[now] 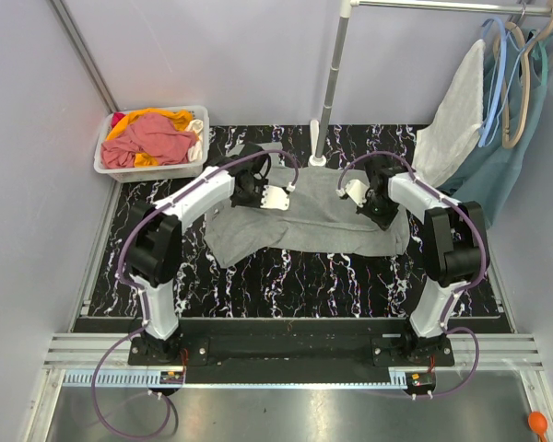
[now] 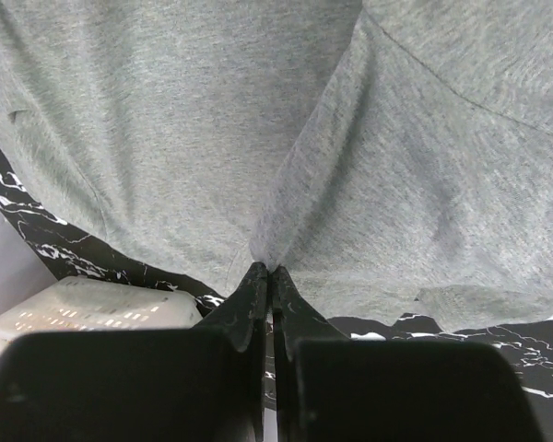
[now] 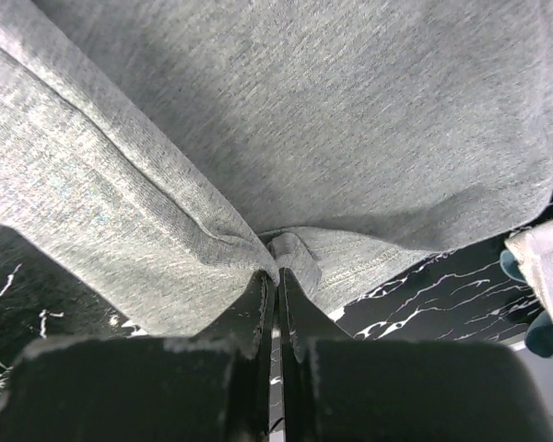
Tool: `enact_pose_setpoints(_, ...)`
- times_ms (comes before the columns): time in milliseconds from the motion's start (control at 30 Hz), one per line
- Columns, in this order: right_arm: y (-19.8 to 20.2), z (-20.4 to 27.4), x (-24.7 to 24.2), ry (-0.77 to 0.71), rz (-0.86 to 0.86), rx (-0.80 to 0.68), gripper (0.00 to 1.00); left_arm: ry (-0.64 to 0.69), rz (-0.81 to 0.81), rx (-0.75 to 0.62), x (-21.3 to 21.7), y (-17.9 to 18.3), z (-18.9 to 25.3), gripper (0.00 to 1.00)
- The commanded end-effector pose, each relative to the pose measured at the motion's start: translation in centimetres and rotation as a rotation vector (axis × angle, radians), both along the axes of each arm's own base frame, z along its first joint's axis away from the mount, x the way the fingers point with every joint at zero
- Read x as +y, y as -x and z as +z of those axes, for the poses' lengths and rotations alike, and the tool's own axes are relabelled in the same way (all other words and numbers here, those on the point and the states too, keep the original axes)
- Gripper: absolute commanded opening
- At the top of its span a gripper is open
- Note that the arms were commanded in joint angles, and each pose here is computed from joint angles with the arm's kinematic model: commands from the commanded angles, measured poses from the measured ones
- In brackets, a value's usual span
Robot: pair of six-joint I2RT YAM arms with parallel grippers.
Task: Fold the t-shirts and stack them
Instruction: Fold the tshirt
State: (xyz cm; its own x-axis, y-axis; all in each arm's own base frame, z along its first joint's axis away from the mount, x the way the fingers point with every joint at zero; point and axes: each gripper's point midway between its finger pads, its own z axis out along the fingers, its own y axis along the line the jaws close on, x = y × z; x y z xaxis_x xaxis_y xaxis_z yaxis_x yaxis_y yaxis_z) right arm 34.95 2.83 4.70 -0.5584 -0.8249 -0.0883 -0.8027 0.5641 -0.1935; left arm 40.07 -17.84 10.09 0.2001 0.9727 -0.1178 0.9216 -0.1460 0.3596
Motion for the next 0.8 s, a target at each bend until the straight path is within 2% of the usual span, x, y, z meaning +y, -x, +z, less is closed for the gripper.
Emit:
enact_pose_setpoints(0,-1.8,0.8,-0.7,0.033,0.002,-0.048,0.0,-0.008,-0.001,-0.069,0.0,-2.4,1.2,0.0)
enact_pose_setpoints(567,-1.4,-0.2,-0.9,0.037,-0.008,-0.022,0.0,-0.018,-0.069,-0.141,-3.6,-4.8,1.3,0.02)
enact_pose_setpoints(600,-1.3,-0.2,-0.9,0.04,-0.004,-0.02,0.0,-0.018,-0.07,-0.145,-4.0,-4.8,1.2,0.06)
enact_pose_setpoints(633,-1.2,-0.2,-0.9,0.042,-0.004,-0.019,0.0,-0.019,-0.068,-0.153,-4.2,-4.9,1.3,0.17)
enact_pose_setpoints(733,-1.1,-0.3,-1.0,0.044,0.0,-0.018,0.0,-0.006,-0.058,-0.157,-4.5,-4.9,1.2,0.37)
enact_pose_setpoints(767,-1.0,-0.4,-0.9,0.043,-0.001,-0.016,0.0,0.002,-0.041,-0.164,-4.3,-5.0,1.2,0.39)
